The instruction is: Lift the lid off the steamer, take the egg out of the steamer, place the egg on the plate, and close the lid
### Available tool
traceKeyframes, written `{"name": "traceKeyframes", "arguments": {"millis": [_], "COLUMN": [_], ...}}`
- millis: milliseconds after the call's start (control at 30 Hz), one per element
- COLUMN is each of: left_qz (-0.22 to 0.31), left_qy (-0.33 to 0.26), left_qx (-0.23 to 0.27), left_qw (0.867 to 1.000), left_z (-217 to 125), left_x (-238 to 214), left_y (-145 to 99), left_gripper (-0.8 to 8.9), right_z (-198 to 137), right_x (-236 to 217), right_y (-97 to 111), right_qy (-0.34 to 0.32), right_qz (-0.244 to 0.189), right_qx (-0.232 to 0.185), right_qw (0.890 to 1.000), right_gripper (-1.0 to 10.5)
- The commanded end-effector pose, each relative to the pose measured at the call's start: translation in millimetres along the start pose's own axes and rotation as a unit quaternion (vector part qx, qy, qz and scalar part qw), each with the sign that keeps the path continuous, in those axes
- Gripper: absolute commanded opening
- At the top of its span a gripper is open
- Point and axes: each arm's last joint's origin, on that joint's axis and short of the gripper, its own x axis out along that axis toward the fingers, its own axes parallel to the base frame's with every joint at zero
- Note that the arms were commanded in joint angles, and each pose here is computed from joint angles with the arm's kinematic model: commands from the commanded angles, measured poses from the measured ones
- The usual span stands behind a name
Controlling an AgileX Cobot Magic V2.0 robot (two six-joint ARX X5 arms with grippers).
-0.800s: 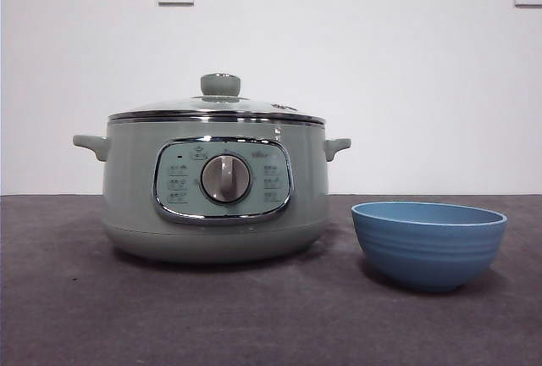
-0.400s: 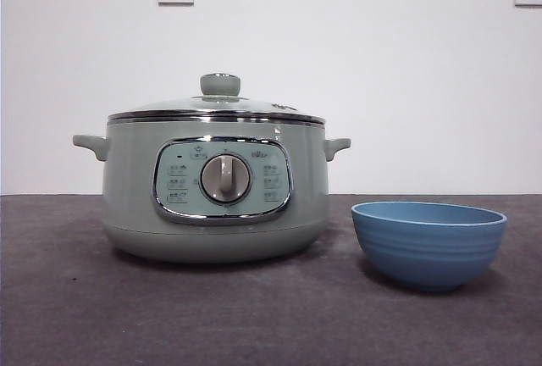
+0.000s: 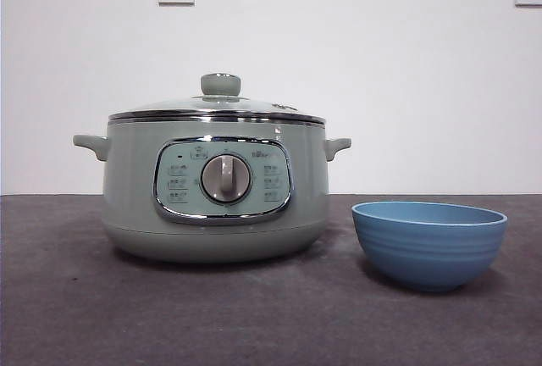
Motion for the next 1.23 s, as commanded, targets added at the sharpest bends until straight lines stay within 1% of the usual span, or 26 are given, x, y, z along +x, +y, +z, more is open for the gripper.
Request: {"name": "traceKeyframes", "arguments": {"millis": [33,67,100,167,233,267,367,467,567,633,700,767,833,967,1000,1067,1133,1233], "left_qz": [-0.002,-0.002,-0.002,-0.002,-0.002,-0.002,-0.002,-0.002,-0.002,-0.002,-0.002,-0.002,-0.002,-0.002,-0.002,-0.002,-0.002,-0.002], "left_qy": [0.008,0.008,0.008,0.008,0.008,0.008,0.008,0.008,0.008,0.008,0.008,0.008,0.008,0.008,0.008,0.008,0.008,0.008], "left_qx": [-0.004,-0.004,-0.004,-0.004,-0.004,-0.004,-0.004,-0.004,-0.004,-0.004,-0.004,-0.004,-0.004,-0.004,-0.004,-0.004,-0.004,-0.004], "left_qw": [1.0,1.0,1.0,1.0,1.0,1.0,1.0,1.0,1.0,1.0,1.0,1.0,1.0,1.0,1.0,1.0,1.0,1.0], "left_z": [-3.8,-3.8,-3.8,-3.8,-3.8,-3.8,-3.8,-3.8,-3.8,-3.8,-3.8,-3.8,-3.8,-3.8,-3.7,-3.8,-3.8,-3.8], "left_x": [0.8,0.8,0.8,0.8,0.8,0.8,0.8,0.8,0.8,0.8,0.8,0.8,0.8,0.8,0.8,0.8,0.8,0.8], "left_y": [0.2,0.2,0.2,0.2,0.2,0.2,0.2,0.2,0.2,0.2,0.2,0.2,0.2,0.2,0.2,0.2,0.2,0.2], "left_gripper": [-0.03,-0.03,-0.03,-0.03,-0.03,-0.03,-0.03,-0.03,-0.03,-0.03,-0.03,-0.03,-0.03,-0.03,-0.03,-0.03,-0.03,-0.03], "right_z": [1.4,2.1,4.2,8.0,11.7,12.1,5.7,-9.1,-27.1,-40.8,-54.3,-68.8,-83.9,-107.5,-113.1,-122.1,-129.9,-138.5], "right_x": [-1.0,-1.1,-1.3,-6.7,-13.3,-17.2,-24.8,-25.9,-19.1,-9.2,3.0,16.2,29.7,50.0,54.9,63.5,71.1,78.9], "right_y": [0.5,0.6,0.1,-1.6,-5.2,-7.2,-12.7,-20.9,-29.9,-36.2,-43.1,-51.0,-59.5,-72.9,-76.1,-80.9,-84.4,-87.9], "right_qy": [-0.007,-0.011,-0.022,-0.062,-0.119,-0.149,-0.212,-0.252,-0.29,-0.32,-0.342,-0.355,-0.364,-0.381,-0.379,-0.373,-0.366,-0.363], "right_qz": [-0.002,-0.001,-0.004,-0.027,-0.055,-0.067,-0.077,-0.126,-0.169,-0.184,-0.198,-0.226,-0.257,-0.301,-0.312,-0.318,-0.318,-0.316], "right_qx": [-0.02,-0.034,-0.038,-0.043,-0.05,-0.051,-0.053,-0.06,-0.082,-0.094,-0.102,-0.098,-0.084,-0.028,-0.015,0.0,0.004,0.01], "right_qw": [1.0,0.999,0.999,0.997,0.99,0.985,0.973,0.957,0.938,0.925,0.913,0.902,0.891,0.874,0.871,0.871,0.875,0.876], "right_gripper": [0.0,0.0,0.0,0.0,0.0,0.0,0.0,0.0,0.0,0.0,0.0,0.0,0.0,0.0,0.0,0.0,0.0,0.0]}}
